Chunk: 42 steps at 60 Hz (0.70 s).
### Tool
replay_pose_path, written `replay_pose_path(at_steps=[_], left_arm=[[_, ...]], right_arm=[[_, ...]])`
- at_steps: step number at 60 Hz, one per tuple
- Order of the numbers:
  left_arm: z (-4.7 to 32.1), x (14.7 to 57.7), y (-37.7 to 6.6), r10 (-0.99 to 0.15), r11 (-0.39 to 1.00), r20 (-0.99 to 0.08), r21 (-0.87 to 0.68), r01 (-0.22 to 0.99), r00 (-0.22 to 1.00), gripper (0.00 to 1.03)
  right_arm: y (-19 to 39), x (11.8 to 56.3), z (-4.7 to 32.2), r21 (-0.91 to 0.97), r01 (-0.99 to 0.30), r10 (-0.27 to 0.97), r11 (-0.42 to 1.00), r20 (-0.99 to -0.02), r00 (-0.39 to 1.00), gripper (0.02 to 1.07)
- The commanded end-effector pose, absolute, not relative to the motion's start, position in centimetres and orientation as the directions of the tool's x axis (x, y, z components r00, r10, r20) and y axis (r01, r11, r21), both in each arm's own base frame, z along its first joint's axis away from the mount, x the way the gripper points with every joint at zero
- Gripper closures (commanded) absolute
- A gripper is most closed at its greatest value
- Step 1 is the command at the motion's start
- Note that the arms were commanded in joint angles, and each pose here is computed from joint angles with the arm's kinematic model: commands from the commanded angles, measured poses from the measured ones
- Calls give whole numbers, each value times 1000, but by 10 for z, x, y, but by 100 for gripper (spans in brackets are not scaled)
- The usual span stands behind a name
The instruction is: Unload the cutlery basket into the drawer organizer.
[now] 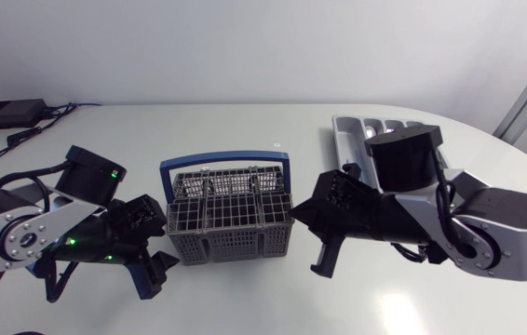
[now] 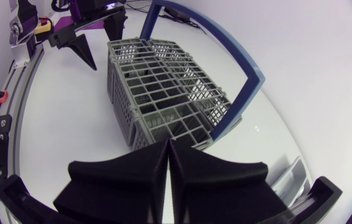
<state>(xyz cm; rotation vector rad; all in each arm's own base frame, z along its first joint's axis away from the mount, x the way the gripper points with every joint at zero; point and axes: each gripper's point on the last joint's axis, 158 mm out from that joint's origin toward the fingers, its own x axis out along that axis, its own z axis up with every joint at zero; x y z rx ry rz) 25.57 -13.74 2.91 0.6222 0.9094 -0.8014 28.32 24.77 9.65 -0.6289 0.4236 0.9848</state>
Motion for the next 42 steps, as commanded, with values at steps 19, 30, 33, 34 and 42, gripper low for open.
replay_pose_path(at_steps=[19,30,33,34,42], left_arm=[[31,268,-140,-335,547,-863,149,824,378,10],[34,277,-141,-333,546,-861,156,823,384,10],[34,279,-142,-334,545,-860,157,823,385,10],[34,280,-142,-333,545,-861,156,824,384,10],[36,284,-144,-336,543,-857,162,824,390,10]], right_arm=[[257,302,71,-281,-860,598,425,-627,500,101],[255,302,116,-326,-829,635,454,-534,558,101],[253,297,125,-326,-827,639,459,-526,561,101],[253,295,126,-322,-830,641,456,-528,557,101],[254,269,121,-308,-857,658,413,-550,515,101]])
